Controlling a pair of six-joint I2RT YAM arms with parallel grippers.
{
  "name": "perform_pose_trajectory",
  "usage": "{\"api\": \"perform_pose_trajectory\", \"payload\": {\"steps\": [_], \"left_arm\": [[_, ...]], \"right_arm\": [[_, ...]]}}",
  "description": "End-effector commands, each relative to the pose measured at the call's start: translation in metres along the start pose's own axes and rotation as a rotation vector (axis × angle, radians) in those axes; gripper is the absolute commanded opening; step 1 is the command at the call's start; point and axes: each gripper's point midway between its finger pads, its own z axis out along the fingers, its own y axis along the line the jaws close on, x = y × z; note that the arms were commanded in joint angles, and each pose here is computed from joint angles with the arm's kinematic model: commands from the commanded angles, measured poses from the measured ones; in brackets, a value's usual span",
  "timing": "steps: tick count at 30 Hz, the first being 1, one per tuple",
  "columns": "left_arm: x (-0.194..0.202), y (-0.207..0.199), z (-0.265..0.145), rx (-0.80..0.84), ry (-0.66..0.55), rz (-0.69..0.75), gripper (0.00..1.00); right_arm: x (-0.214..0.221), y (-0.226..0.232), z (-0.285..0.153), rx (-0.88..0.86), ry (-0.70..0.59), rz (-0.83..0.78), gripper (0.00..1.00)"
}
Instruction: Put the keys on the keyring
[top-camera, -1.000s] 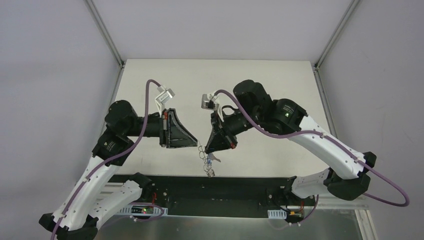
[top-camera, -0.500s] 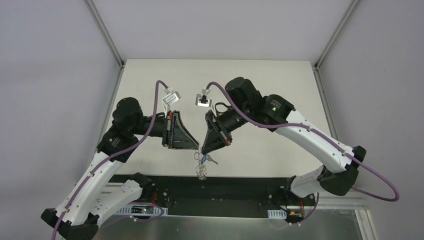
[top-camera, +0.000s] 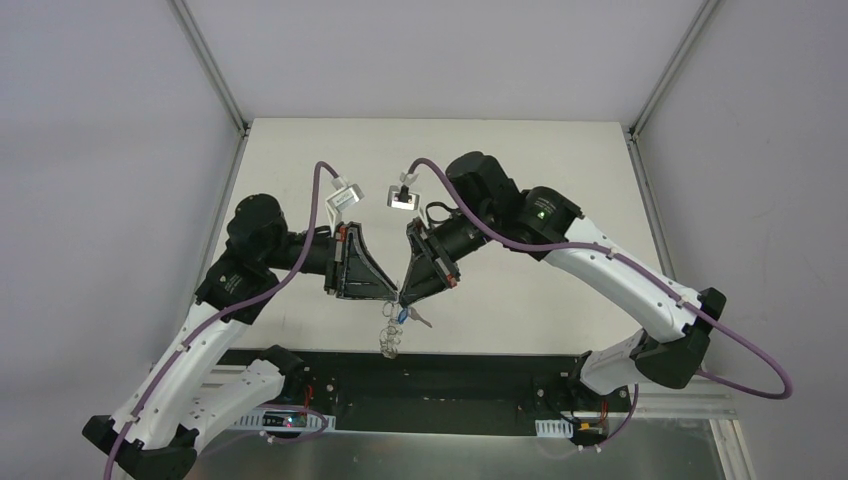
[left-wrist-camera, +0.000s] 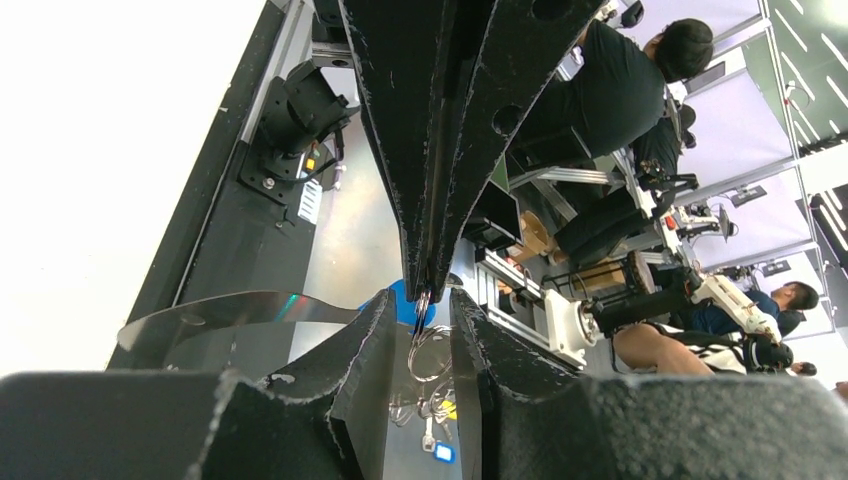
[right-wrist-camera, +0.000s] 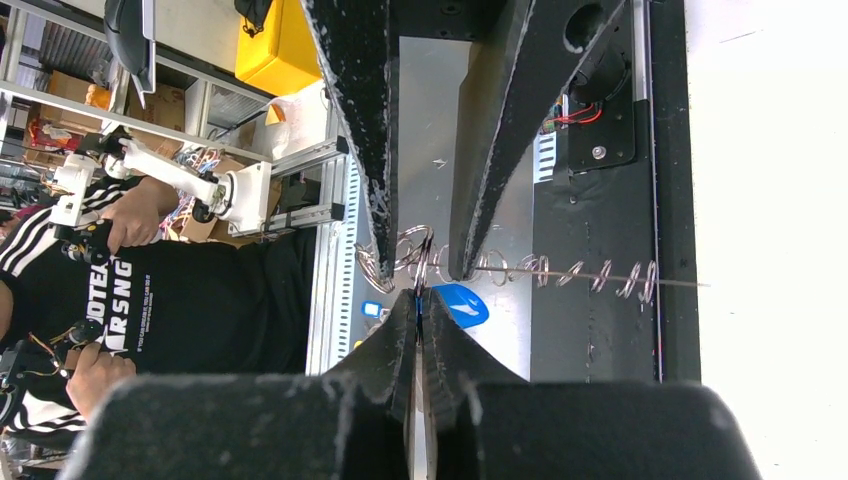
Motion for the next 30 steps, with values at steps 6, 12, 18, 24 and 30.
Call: {"api": "perform_pose_trajectory", "payload": {"steps": [6,12,18,24,30], "left_arm": [[0.0047,-0.0006,0.0017,0.034,0.035,0.026,0.19],[0.0043,-0.0001,0.0018,0.031,0.032,0.024,0.17],[0.0038,0.0002,0.0021,0.031,0.032,0.022,0.10],[0.0023,0.0010,0.0028,0.029,0.033,0.023,0.00],[-0.0024,-0.0037,0.0000,0.017,-0.005,0.120,0.00]], "right_arm": [[-0.0155,0.0142,-0.0036,-0.050,-0.037,-0.044,0.00],[-0.0124,0.0129,-0.0032,-0.050,-0.027,-0.041,0.00],[-0.0125,0.0131,-0.0030,-0.051,-0.029,-0.048,0.00],[-0.0127,0.0116,-0.0021,-0.048,-0.029,-0.045,0.00],[-0.0144,0.0076,-0.0047,-0.001,-0.045,-0.052,0.00]]}}
